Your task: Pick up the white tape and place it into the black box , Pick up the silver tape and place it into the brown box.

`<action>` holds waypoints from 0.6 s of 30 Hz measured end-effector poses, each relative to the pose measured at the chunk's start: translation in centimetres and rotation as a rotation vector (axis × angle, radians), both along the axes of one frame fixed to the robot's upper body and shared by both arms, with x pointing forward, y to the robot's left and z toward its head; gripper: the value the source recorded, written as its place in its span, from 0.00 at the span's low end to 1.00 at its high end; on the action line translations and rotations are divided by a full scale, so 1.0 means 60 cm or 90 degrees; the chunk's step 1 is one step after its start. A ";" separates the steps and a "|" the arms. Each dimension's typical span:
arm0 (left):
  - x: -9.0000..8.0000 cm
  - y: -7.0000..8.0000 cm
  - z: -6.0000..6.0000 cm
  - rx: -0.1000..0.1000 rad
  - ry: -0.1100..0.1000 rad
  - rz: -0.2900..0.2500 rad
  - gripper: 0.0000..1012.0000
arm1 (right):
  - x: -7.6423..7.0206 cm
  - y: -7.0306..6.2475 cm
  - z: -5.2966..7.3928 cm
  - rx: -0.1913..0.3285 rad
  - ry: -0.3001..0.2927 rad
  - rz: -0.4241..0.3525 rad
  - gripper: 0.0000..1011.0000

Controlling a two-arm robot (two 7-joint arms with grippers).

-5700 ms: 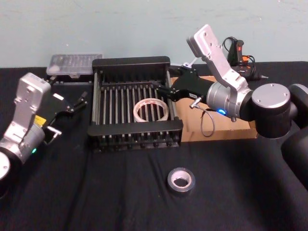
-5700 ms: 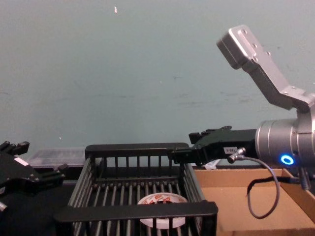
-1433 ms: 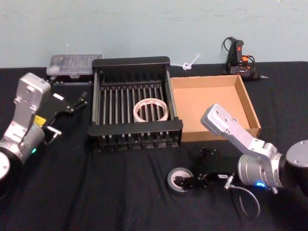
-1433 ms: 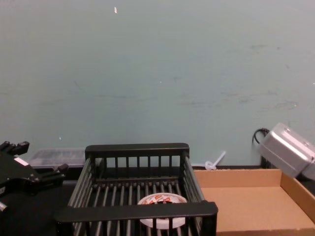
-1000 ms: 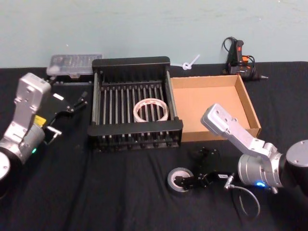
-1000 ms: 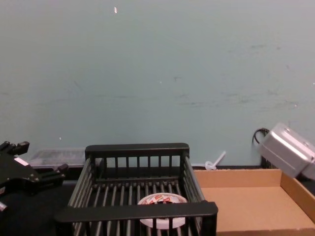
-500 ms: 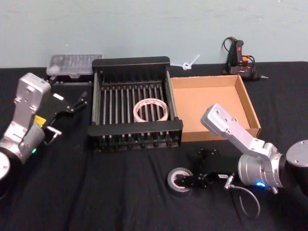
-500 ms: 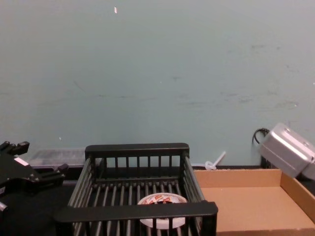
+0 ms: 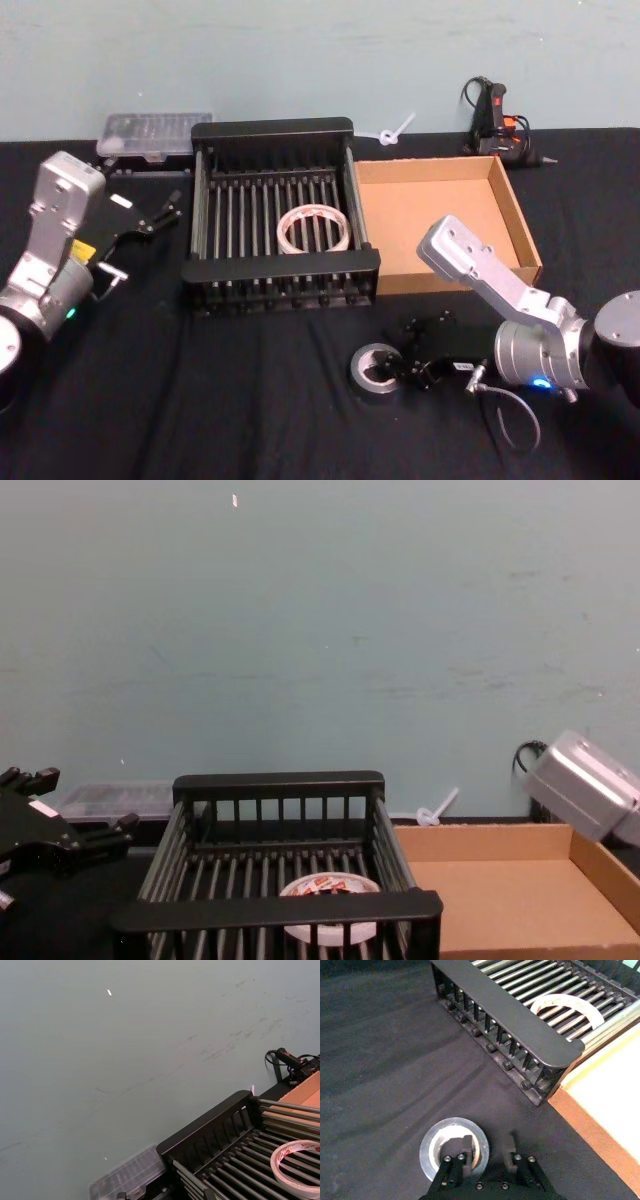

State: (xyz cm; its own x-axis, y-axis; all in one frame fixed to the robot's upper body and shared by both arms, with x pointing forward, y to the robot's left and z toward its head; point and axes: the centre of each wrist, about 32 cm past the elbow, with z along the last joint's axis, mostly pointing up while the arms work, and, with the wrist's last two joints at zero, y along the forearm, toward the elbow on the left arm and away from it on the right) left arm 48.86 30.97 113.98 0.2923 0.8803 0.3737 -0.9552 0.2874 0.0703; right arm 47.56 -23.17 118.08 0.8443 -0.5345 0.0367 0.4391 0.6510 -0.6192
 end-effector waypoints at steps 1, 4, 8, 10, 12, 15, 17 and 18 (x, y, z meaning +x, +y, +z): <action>0.000 0.000 0.000 0.000 0.000 0.000 0.99 | 0.000 0.000 0.000 0.000 0.000 0.000 0.38; 0.000 0.000 0.000 0.000 0.000 0.000 0.99 | 0.000 0.000 0.000 0.000 0.000 0.000 0.30; 0.000 0.000 0.000 0.000 0.000 0.000 0.99 | 0.000 0.000 0.000 0.000 0.000 0.000 0.16; 0.000 0.000 0.000 0.000 0.000 0.000 0.99 | 0.000 0.000 0.000 0.000 0.000 0.000 0.16; 0.000 0.000 0.000 0.000 0.000 0.000 0.99 | 0.000 0.000 0.000 0.000 0.000 0.000 0.16; 0.000 0.000 0.000 0.000 0.000 0.000 0.99 | 0.000 0.000 0.000 0.000 0.000 0.000 0.16; 0.000 0.000 0.000 0.000 0.000 0.000 0.99 | 0.000 0.000 0.000 0.000 0.000 0.000 0.16; 0.000 0.000 0.000 0.000 0.000 0.000 0.99 | 0.000 0.000 0.000 0.000 0.000 0.000 0.16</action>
State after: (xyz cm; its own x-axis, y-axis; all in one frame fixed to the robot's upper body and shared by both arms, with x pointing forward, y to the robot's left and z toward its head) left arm 48.86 30.97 113.98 0.2923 0.8803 0.3737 -0.9553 0.2873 0.0702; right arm 47.56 -23.17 118.08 0.8443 -0.5346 0.0368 0.4391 0.6510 -0.6191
